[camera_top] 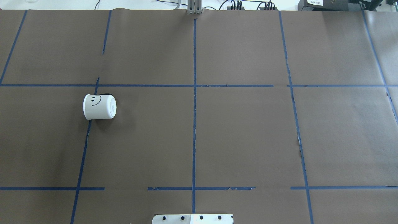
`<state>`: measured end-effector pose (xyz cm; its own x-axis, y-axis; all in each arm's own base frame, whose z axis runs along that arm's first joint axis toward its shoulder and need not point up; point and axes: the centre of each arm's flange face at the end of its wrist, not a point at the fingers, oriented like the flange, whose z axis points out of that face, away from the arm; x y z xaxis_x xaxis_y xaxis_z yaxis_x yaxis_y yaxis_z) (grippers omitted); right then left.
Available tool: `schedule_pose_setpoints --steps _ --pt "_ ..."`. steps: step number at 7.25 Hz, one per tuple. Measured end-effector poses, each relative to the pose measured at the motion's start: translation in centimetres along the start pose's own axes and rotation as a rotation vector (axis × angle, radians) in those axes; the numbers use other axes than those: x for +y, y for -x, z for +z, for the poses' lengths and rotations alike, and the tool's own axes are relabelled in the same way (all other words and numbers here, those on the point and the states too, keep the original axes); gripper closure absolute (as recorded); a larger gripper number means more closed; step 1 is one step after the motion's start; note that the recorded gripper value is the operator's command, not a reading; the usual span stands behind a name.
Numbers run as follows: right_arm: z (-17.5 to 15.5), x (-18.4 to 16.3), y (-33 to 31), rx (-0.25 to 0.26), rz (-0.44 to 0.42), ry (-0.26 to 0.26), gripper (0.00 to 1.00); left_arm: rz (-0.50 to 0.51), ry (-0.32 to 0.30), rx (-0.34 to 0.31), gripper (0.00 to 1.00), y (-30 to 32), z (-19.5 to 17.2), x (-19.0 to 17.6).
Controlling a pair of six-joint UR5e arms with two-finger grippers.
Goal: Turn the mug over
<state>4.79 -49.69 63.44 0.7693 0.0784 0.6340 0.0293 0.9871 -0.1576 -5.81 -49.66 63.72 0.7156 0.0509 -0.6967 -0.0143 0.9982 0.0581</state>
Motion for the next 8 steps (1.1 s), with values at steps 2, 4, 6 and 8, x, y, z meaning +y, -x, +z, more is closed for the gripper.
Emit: schedule_pose_setpoints --steps 2,4,6,8 --pt "0.0 0.0 0.0 0.000 0.000 0.000 0.00 0.008 -0.008 0.001 0.00 -0.2 -0.1 -0.4" --pt "0.0 0.0 0.0 0.000 0.000 0.000 0.00 0.081 -0.081 0.002 0.00 -2.3 -2.1 -2.6" --pt "0.0 0.0 0.0 0.000 0.000 0.000 0.00 0.237 -0.224 0.011 0.00 -5.9 -3.7 -4.8" --pt "0.0 0.0 0.0 0.000 0.000 0.000 0.00 0.302 -0.341 0.086 0.00 -12.0 -2.0 -5.7"
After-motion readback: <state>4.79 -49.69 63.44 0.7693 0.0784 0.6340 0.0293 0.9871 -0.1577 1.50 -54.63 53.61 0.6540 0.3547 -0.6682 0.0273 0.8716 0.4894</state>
